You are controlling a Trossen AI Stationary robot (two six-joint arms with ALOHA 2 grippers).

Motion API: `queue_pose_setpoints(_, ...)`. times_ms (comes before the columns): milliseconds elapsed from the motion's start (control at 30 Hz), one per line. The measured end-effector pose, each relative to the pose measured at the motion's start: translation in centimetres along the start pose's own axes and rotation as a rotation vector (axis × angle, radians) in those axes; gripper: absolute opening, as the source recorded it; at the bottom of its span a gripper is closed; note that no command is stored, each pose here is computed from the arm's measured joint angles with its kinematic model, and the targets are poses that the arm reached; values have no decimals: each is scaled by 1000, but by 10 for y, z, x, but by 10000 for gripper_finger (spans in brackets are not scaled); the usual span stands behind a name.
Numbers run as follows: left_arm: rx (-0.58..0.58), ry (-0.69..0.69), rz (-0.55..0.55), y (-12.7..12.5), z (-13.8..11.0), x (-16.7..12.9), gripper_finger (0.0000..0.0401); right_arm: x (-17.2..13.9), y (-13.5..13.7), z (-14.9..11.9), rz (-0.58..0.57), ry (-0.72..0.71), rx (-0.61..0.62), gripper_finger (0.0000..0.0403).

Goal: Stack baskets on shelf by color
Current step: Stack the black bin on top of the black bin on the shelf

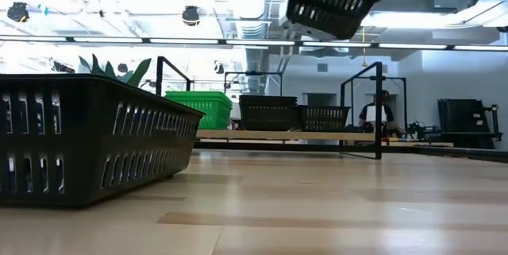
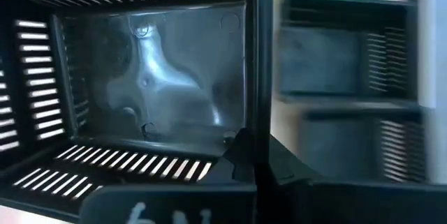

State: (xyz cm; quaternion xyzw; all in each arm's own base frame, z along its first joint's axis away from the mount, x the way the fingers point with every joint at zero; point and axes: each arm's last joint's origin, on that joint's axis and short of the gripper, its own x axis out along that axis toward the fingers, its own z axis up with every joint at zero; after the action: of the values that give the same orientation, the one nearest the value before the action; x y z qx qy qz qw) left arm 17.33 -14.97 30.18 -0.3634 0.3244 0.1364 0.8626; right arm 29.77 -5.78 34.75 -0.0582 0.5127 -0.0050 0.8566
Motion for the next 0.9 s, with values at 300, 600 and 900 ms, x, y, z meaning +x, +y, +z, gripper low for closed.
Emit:
queue_pose_setpoints(300,16,-18,37,5,7,1,226,-8,-95,-40,-151,59,-22,5)
queue_pose_setpoints(600,-27,-141,111,26,48,-4,226,17,-160,-59,-172,153,-41,8)
queue_pose_setpoints(900,-138,-236,151,43,78,-9,226,42,-195,-61,-76,119,-107,8)
